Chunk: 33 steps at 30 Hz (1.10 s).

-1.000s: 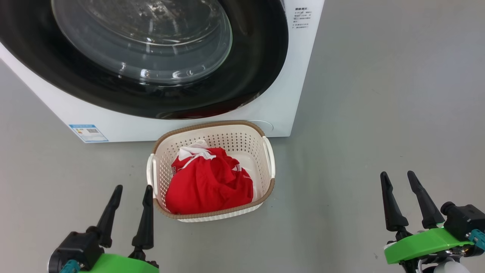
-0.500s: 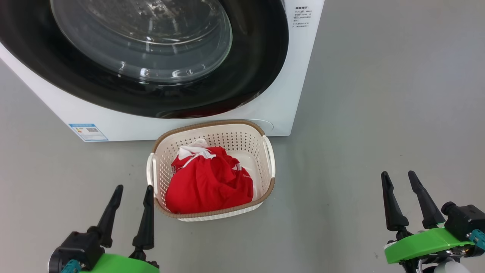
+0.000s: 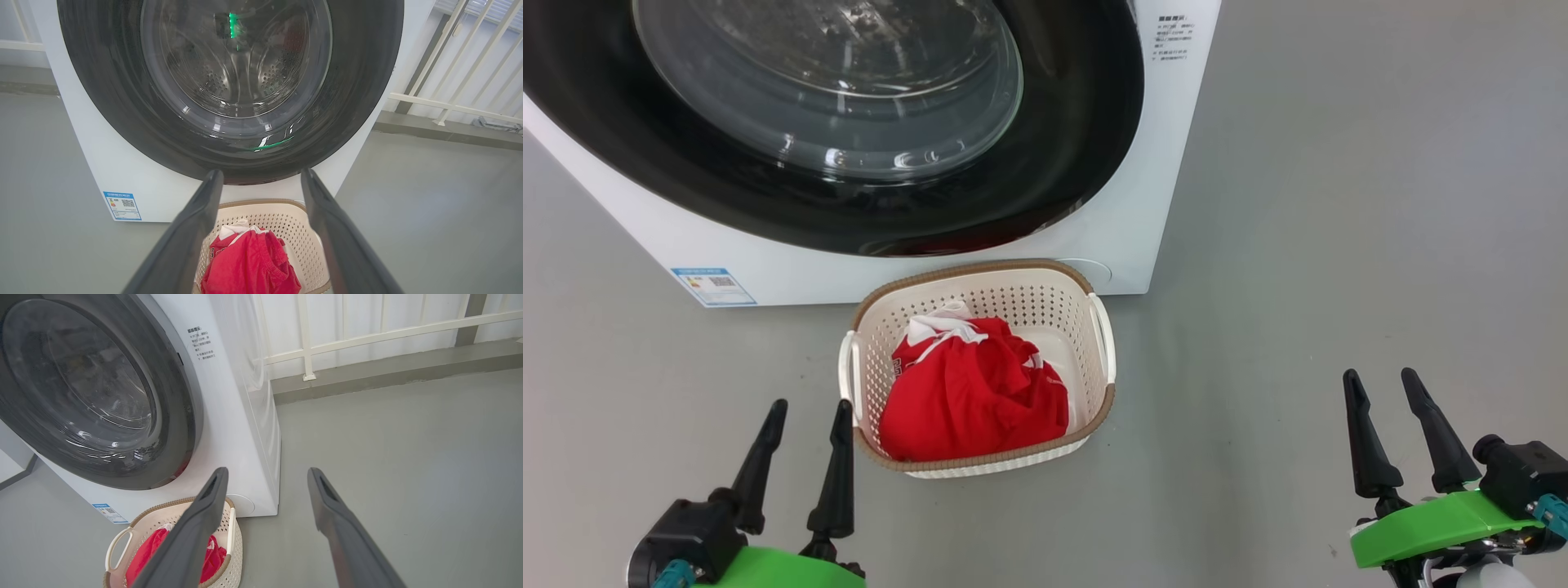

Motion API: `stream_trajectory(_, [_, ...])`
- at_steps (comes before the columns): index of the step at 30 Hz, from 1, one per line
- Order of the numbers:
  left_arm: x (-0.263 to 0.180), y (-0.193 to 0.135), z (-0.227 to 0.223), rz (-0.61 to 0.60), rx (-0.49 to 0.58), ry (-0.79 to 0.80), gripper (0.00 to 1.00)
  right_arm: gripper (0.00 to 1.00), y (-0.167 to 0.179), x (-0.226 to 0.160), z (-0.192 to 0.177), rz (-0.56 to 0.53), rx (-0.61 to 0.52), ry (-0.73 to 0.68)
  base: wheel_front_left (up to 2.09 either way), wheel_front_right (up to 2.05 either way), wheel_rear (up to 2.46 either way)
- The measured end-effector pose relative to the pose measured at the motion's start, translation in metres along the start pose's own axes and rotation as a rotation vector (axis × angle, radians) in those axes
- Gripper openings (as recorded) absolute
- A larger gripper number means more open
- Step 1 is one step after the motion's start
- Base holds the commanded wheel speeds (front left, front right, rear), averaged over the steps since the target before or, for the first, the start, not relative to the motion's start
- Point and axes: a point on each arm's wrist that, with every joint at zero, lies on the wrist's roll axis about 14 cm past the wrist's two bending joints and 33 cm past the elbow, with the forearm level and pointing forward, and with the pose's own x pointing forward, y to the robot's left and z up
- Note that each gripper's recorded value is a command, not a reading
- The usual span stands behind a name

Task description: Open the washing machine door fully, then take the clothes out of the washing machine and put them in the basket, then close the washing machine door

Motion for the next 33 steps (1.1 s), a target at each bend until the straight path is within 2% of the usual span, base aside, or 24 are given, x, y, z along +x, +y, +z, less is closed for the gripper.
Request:
stream_trajectory(6, [-0.001, 0.003, -0.001, 0.011, -0.002, 0.004, 1.00, 1.00, 0.001, 0.000, 0.000, 0.002, 0.000, 0.000, 0.00, 0.00, 0.00])
stream_trajectory(7, [-0.001, 0.005, -0.004, 0.015, -0.001, 0.014, 0.00, 0.00, 0.001, 0.000, -0.002, 0.001, 0.000, 0.007, 0.00, 0.00, 0.00])
stream_trajectory(14, [-0.008, 0.003, -0.030, 0.030, -0.034, 0.096, 0.00, 0.00, 0.000, -0.008, -0.028, -0.019, 0.022, 0.084, 0.00, 0.00, 0.00])
stream_trajectory(33, [-0.010, 0.006, -0.023, 0.071, -0.231, 0.083, 0.00, 0.00, -0.004, -0.010, -0.020, -0.059, 0.203, 0.072, 0.00, 0.00, 0.00])
